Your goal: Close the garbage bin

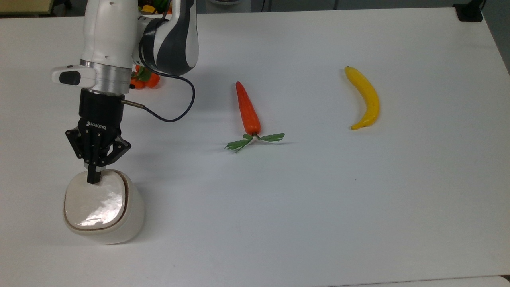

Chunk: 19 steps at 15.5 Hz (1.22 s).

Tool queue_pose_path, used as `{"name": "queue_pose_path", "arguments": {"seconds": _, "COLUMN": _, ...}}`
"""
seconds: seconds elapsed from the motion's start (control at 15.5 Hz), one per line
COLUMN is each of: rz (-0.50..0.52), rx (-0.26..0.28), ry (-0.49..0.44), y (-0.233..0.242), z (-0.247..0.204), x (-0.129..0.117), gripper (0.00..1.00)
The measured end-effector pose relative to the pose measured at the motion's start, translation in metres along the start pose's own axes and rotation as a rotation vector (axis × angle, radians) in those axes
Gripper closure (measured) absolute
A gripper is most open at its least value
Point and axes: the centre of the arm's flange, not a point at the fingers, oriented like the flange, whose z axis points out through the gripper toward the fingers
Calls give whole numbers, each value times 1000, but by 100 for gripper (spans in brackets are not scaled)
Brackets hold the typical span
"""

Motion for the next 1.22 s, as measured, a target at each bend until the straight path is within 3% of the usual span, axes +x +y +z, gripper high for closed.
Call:
{"name": "queue_pose_path", "arguments": {"seconds": 0.52, "rz": -47, "rx": 1, "ry": -37, "y": 0, "z": 1, "x": -17, "gripper": 99}}
{"name": "queue_pose_path", "arguments": {"seconds": 1.22, "rz": -50, "rx": 0, "ry": -20, "y": 5, "z": -9, "x": -6, "gripper": 99}}
